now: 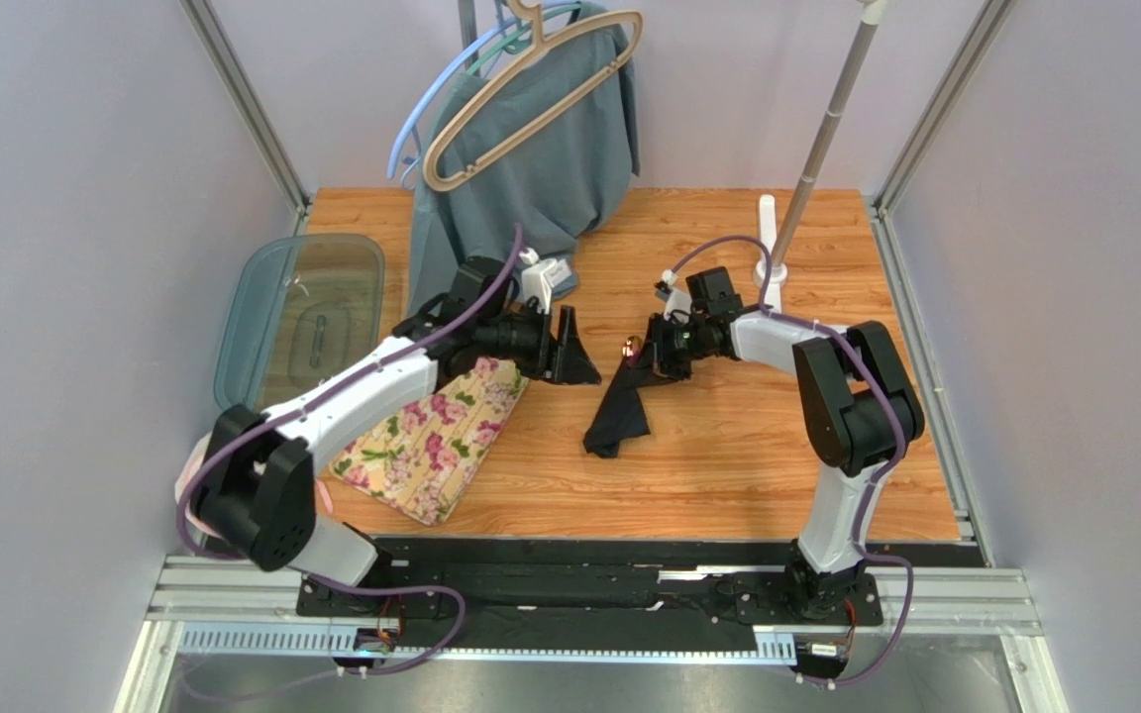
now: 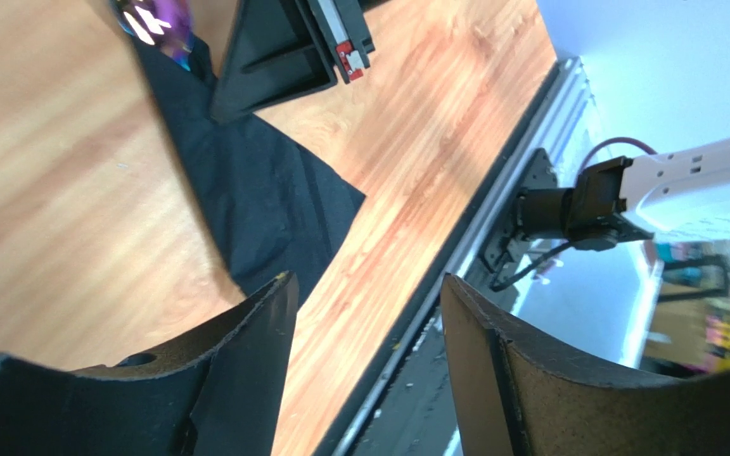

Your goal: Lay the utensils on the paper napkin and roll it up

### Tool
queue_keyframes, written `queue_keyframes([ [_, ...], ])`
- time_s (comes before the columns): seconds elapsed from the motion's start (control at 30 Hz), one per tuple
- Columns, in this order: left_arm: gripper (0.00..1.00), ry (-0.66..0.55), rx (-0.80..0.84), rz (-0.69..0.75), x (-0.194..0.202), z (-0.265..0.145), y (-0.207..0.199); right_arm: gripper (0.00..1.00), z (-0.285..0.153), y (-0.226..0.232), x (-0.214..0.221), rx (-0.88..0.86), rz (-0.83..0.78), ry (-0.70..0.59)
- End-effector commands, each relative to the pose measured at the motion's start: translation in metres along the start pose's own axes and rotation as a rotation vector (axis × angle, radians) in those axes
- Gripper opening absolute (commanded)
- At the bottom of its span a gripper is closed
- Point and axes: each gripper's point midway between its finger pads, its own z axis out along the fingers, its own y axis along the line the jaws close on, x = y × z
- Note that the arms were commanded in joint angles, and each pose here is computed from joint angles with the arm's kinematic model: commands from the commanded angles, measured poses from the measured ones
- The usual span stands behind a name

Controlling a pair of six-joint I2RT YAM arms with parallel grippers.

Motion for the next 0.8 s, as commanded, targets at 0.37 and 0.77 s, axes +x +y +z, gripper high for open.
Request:
queue_keyframes([
  [0.37,0.83,-0.254,-0.215,0.210,-0.016,-0.084,0.002,0.00,-0.032,0.051,-0.024,-0.152,-0.178,-0.105],
  [0.77,0.81,-0.221,-0.055,0.194,-0.006,-0.085,-0.003,0.00,-0.063,0.089,-0.027,-0.230,-0.304,-0.118],
])
